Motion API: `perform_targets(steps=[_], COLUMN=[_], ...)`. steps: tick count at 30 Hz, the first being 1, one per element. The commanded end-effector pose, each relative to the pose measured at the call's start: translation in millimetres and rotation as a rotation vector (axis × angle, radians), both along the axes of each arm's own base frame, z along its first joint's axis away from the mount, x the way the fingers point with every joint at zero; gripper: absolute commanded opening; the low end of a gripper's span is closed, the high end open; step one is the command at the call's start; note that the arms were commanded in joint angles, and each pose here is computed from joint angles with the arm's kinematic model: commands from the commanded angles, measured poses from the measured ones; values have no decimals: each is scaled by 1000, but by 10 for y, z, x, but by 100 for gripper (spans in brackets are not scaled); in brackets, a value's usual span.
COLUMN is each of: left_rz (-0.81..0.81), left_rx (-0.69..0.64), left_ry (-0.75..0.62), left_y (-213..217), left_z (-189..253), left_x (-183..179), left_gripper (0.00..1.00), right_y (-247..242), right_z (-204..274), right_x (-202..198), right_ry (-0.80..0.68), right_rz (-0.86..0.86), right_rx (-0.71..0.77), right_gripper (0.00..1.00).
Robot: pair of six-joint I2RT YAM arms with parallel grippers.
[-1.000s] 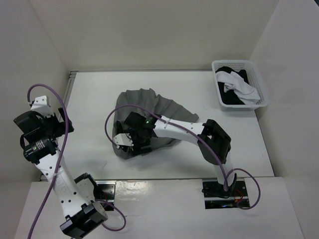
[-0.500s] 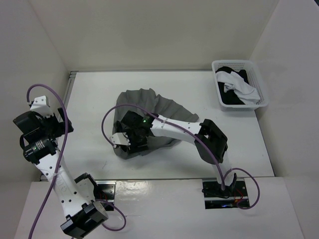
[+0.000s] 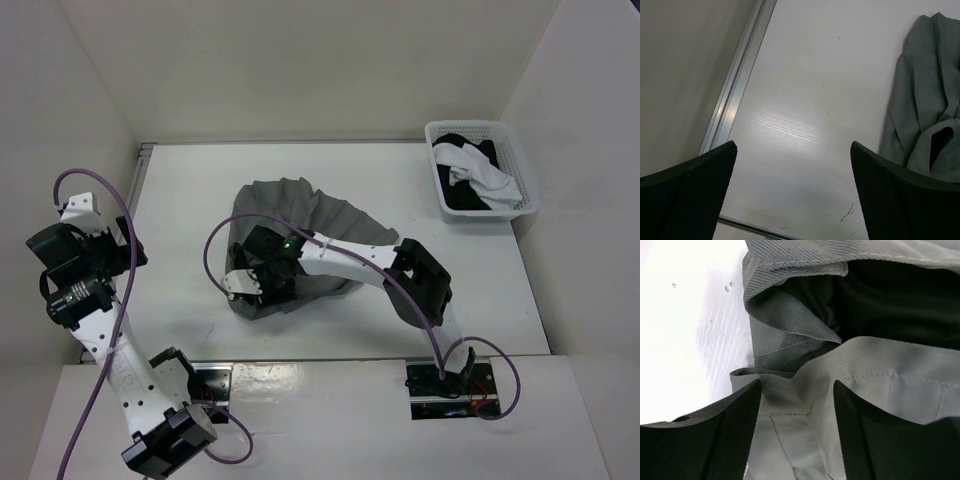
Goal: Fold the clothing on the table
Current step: Flatten the skirt out
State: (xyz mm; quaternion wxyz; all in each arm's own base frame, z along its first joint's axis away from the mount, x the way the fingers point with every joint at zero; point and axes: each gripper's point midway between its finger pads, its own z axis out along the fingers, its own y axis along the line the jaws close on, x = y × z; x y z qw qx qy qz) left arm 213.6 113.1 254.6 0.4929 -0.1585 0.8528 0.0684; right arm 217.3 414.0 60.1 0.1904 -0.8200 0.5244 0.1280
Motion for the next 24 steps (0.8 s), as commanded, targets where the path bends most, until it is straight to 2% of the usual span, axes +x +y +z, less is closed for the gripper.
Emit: perform_targets(steps=[1, 5, 10, 19, 22, 24], left_rz=[-6, -6, -6, -6, -18, -19], left_rx=[9, 9, 9, 9, 13, 13], left_ry=[-42, -42, -42, -42, -42, -42], left_y=[-5, -5, -5, -5, -16, -16], left_z=[83, 83, 83, 83, 85, 85], left_x=[31, 31, 31, 31, 36, 36], left_gripper=[100, 100, 100, 100, 100, 100], right_y=[104, 88, 79, 103, 93, 115], right_z=[21, -69, -70, -78, -80, 10], right_x=[-10, 3, 20, 45, 52, 142], right_ry=[-12, -14, -22, -20, -19, -34], right_rz=[26, 30, 26, -9, -30, -70], right_rx=[23, 2, -3, 0, -4, 21], right_gripper=[63, 56, 38, 15, 0, 0])
